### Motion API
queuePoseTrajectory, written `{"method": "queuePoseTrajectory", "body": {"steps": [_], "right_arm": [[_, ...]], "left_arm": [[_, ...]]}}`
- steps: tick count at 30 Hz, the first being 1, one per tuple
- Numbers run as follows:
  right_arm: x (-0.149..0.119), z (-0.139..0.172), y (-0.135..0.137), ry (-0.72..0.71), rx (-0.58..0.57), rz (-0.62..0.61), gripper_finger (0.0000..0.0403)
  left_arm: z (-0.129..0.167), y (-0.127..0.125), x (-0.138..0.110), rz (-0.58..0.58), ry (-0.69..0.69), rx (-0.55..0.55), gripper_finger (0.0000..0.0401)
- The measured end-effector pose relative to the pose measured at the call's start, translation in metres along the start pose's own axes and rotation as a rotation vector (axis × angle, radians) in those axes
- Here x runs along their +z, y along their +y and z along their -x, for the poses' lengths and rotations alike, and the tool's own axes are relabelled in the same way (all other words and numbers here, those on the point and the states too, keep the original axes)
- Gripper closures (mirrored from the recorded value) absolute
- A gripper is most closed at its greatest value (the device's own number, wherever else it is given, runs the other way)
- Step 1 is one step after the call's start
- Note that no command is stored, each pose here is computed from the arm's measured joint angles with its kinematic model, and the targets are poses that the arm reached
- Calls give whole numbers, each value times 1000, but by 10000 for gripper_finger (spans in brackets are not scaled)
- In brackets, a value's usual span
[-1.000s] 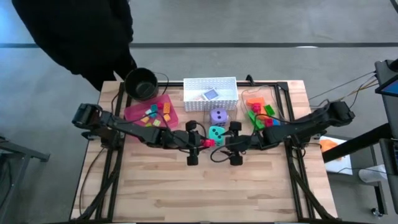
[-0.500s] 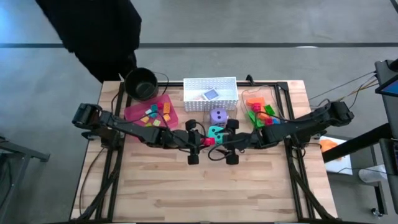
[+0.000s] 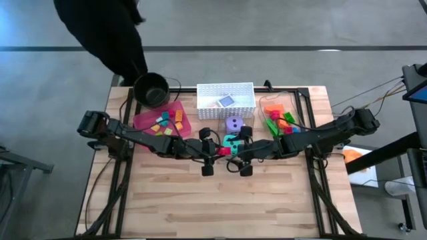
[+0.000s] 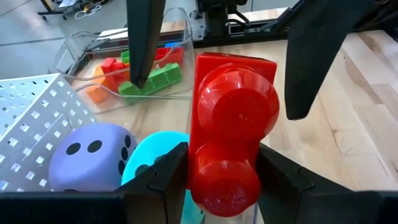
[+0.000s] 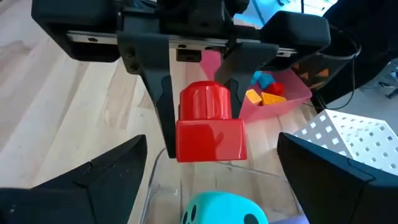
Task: Pick & Place Toys
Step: Put the large red game piece into the top transparent bin
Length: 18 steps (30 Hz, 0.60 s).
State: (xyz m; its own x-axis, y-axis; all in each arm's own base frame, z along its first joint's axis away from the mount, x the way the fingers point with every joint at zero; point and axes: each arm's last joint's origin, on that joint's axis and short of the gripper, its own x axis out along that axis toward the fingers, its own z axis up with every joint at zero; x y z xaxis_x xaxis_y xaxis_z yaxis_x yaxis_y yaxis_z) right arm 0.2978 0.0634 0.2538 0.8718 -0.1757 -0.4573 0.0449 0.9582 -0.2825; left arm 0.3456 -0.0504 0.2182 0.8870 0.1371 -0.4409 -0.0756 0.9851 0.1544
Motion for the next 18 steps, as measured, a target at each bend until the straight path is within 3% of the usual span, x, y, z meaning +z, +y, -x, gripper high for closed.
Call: {"method": "queuePoseTrajectory", "body": {"steps": [10, 18], "right_arm": [[0, -2, -5, -7, -15, -73, 45], [1, -2, -6, -9, -16, -65, 45]], "left_arm": [[0, 0, 1, 4, -13, 0, 245], [0, 0, 2, 6, -23, 1, 245]]}}
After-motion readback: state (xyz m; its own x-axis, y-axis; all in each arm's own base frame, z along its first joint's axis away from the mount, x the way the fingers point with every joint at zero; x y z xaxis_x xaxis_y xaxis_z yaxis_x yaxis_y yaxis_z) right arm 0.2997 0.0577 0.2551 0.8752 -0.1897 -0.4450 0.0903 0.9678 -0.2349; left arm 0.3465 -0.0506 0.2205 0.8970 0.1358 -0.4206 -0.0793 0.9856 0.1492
